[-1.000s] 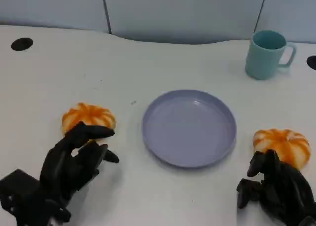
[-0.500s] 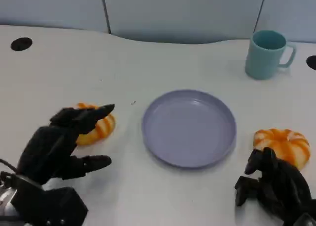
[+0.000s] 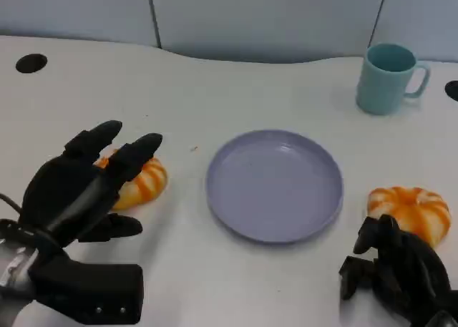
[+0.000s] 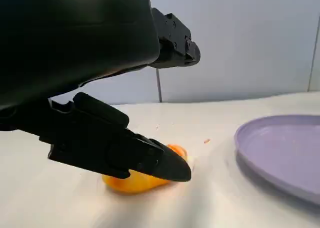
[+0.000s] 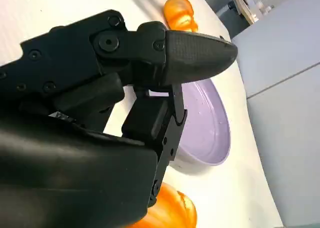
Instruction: Grasp the bread from the table and place it into the plate.
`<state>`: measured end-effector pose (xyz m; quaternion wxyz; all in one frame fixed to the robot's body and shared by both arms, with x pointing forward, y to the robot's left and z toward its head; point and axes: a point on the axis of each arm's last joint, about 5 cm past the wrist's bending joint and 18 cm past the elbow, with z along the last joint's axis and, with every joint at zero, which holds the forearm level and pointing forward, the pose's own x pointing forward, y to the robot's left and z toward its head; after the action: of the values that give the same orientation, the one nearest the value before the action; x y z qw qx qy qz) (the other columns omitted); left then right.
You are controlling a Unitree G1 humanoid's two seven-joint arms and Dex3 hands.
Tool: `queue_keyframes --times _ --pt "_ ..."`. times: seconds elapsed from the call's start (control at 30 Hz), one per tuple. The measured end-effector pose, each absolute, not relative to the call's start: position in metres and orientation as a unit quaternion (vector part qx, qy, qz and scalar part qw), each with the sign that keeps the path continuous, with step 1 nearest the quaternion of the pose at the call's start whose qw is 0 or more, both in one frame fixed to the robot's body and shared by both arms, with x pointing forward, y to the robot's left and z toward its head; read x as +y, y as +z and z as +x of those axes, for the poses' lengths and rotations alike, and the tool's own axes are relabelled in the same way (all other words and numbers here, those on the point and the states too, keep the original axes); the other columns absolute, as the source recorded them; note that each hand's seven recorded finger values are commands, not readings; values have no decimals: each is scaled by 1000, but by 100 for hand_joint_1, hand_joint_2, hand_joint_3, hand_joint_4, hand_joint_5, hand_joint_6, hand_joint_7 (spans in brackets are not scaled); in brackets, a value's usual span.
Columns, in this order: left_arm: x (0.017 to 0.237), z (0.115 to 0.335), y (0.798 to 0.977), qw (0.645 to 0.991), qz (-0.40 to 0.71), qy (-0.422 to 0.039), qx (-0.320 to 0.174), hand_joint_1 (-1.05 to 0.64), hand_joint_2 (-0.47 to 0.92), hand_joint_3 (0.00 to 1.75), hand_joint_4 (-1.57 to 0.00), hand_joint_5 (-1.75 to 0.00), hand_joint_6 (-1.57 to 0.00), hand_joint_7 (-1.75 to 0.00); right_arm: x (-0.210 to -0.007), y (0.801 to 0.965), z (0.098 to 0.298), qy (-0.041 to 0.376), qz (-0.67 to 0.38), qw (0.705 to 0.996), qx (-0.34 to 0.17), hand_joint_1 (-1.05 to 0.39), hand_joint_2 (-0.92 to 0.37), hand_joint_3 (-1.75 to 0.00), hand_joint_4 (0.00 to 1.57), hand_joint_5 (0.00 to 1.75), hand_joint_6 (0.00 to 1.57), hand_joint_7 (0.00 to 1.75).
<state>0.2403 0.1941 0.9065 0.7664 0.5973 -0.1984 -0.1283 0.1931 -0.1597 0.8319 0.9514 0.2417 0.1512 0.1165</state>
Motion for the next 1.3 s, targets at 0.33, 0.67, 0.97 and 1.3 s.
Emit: queue_keyframes --times 0.33,0.67,0.97,1.3 --pt "185 270 906 705 676 -176 -120 -54 71 0 0 0 -4 0 -158 833 192 111 241 952 154 -45 -92 -56 127 133 115 128" --pt "164 298 895 671 709 -203 -77 -46 71 0 0 0 0 0 -157 834 191 115 240 952 152 -44 -92 -59 124 136 113 131" --pt "154 314 890 673 708 -214 -14 -49 70 0 0 0 -1 -1 -157 833 190 118 245 950 153 -45 -92 -57 126 135 113 134" --pt "144 320 890 652 725 -222 20 -51 66 0 0 0 -4 -2 -159 833 186 117 245 950 154 -45 -92 -57 126 136 111 135"
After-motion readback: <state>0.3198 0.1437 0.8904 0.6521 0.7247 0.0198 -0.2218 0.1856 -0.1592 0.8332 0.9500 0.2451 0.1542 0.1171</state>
